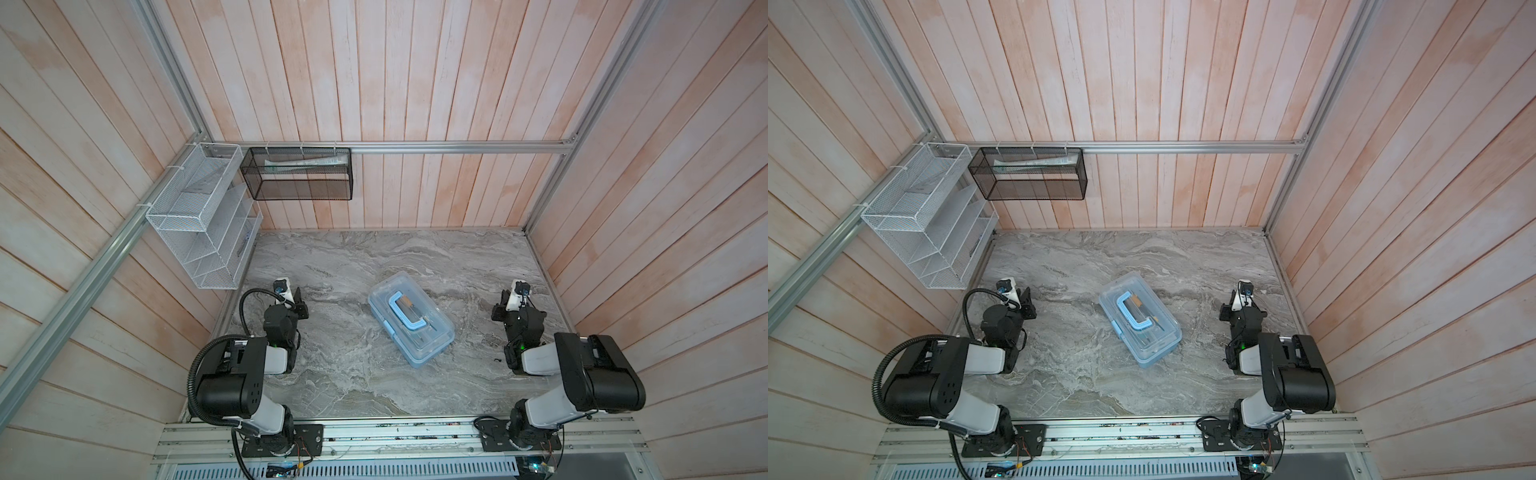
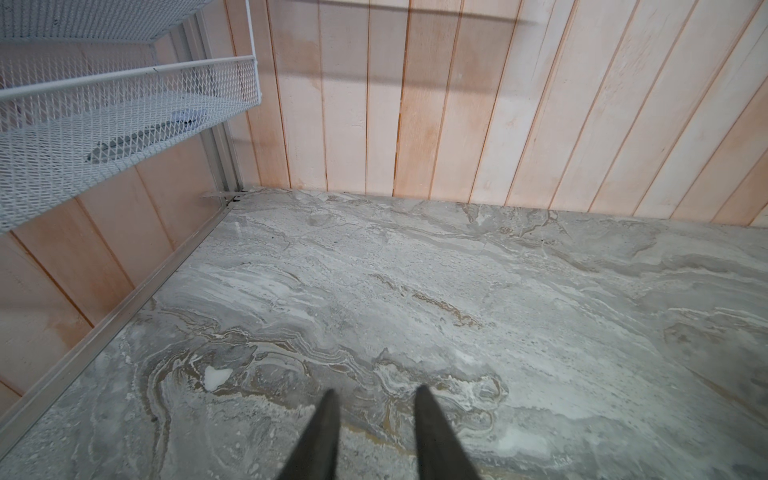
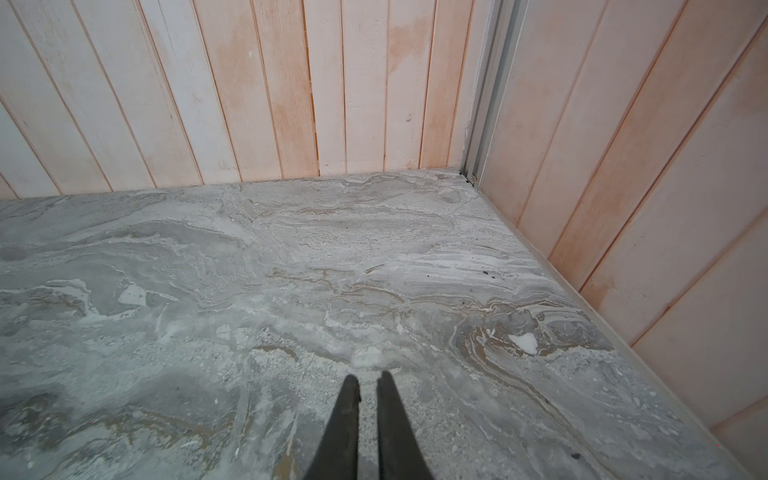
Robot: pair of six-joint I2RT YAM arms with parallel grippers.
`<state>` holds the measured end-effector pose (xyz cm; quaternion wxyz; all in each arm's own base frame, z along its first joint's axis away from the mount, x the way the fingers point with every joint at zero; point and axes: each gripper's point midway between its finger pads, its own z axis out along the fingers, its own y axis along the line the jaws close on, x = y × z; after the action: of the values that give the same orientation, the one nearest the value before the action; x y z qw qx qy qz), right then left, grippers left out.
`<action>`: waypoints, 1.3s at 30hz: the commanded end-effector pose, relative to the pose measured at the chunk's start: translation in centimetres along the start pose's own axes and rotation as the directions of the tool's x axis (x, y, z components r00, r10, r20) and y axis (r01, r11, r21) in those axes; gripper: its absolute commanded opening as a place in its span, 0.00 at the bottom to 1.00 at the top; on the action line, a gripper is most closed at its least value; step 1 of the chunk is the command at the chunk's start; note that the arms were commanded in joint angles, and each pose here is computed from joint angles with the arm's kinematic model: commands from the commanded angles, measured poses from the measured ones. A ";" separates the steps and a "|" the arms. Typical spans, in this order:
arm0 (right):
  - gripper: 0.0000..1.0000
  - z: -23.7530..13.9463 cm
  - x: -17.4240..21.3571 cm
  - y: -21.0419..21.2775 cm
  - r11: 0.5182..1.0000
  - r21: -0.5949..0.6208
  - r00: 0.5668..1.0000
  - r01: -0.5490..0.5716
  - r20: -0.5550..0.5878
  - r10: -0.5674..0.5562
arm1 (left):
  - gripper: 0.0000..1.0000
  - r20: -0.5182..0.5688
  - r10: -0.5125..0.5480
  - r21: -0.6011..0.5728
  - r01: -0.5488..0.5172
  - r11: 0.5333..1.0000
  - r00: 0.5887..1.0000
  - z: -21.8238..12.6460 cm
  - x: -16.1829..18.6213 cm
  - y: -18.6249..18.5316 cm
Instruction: Pack the tool kit
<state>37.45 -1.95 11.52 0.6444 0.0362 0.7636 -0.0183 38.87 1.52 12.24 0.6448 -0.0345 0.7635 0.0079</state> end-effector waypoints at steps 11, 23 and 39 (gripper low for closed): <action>0.98 0.3 -0.8 0.2 1.000 -0.013 1.000 -0.001 0.017 0.001 | 1.00 0.026 0.007 0.010 -0.007 1.000 1.000 -0.1 -0.6 -0.2; 0.98 0.2 -0.9 0.2 1.000 -0.017 1.000 0.000 0.020 0.000 | 1.00 0.025 0.007 0.010 -0.007 1.000 1.000 -0.1 -0.5 -0.2; 0.00 0.3 -0.9 0.2 1.000 -0.017 1.000 0.000 0.017 0.001 | 0.00 0.025 0.007 0.010 -0.007 1.000 1.000 -0.1 -0.6 -0.2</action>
<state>37.44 -1.75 11.39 0.6421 0.0313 0.7658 -0.0132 38.88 1.50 12.34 0.6464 -0.0349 0.7621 0.0067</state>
